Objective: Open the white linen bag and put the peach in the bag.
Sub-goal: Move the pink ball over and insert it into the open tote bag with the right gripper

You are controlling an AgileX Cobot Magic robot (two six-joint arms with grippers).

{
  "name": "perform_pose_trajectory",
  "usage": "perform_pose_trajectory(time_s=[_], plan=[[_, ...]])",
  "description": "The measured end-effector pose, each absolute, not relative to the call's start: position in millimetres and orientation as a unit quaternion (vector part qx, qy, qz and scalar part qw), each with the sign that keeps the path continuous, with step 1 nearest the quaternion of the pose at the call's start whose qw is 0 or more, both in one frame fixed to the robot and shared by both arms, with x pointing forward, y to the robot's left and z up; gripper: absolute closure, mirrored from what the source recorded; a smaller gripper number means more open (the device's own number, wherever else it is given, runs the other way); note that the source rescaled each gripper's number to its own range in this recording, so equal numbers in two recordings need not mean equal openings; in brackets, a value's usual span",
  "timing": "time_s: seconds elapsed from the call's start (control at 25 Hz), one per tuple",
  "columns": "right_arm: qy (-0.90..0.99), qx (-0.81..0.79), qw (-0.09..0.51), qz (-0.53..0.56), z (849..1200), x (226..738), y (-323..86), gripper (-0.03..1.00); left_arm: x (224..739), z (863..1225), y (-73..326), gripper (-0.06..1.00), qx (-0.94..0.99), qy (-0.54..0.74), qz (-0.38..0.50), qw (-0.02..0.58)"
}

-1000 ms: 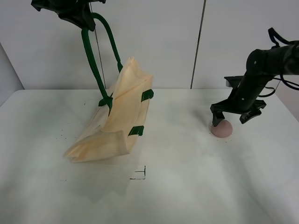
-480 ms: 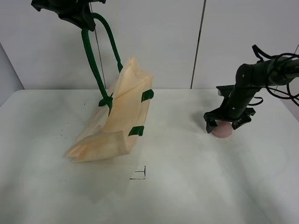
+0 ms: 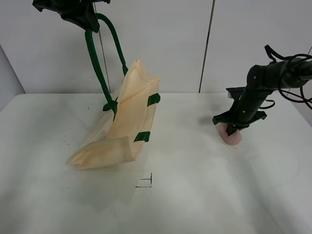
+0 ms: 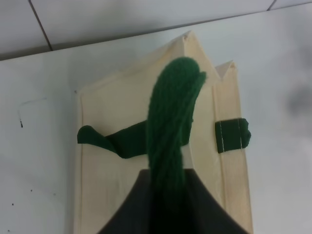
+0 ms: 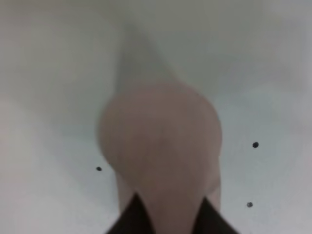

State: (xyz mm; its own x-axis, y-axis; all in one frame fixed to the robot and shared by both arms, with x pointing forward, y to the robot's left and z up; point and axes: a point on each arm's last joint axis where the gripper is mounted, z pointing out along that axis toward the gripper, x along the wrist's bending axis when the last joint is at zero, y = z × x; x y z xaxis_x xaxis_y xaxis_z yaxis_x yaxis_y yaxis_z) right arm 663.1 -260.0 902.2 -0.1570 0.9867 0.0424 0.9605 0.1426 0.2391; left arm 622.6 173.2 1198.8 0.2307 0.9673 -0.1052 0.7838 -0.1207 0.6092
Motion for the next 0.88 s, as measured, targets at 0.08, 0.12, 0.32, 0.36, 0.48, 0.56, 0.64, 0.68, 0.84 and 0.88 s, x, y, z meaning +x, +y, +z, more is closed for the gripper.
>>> perform_pose_trajectory(time_s=[0.08,0.12,0.32,0.36,0.48,0.56,0.64,0.68,0.84,0.88], plan=[[0.751,0.647,0.054,0.119,912.6,664.6,-257.2,0.97,622.3,1199.2,173.3,0.94,0.731,0.599,0.161,0.285],[0.751,0.645,0.050,0.132,920.7,666.3,-254.8,0.97,621.9,1199.7,173.5,0.94,0.731,0.599,0.162,0.286],[0.750,0.613,0.044,0.243,998.8,676.8,-233.4,0.97,617.6,1205.8,175.1,0.94,0.729,0.597,0.167,0.291],[0.754,0.599,0.043,0.265,1014.9,676.4,-224.4,0.97,616.4,1207.5,175.6,0.94,0.728,0.597,0.168,0.292],[0.768,0.552,0.042,0.323,1055.0,675.3,-187.8,0.97,615.3,1209.0,176.0,0.94,0.728,0.596,0.169,0.294],[0.777,0.523,0.039,0.348,1068.8,670.8,-159.8,0.97,615.3,1209.0,176.0,0.94,0.728,0.596,0.169,0.294],[0.788,0.496,0.034,0.364,1074.1,662.4,-128.9,0.97,615.3,1209.0,176.1,0.94,0.728,0.596,0.170,0.293],[0.791,0.485,0.036,0.372,1075.5,658.9,-116.6,0.97,615.3,1209.0,176.1,0.94,0.728,0.596,0.170,0.293],[0.805,0.450,0.030,0.385,1064.9,646.9,-69.3,0.97,615.3,1209.0,176.1,0.94,0.728,0.596,0.170,0.293],[0.809,0.445,0.026,0.383,1059.5,644.8,-60.3,0.97,615.3,1209.0,176.1,0.94,0.728,0.596,0.170,0.293]])
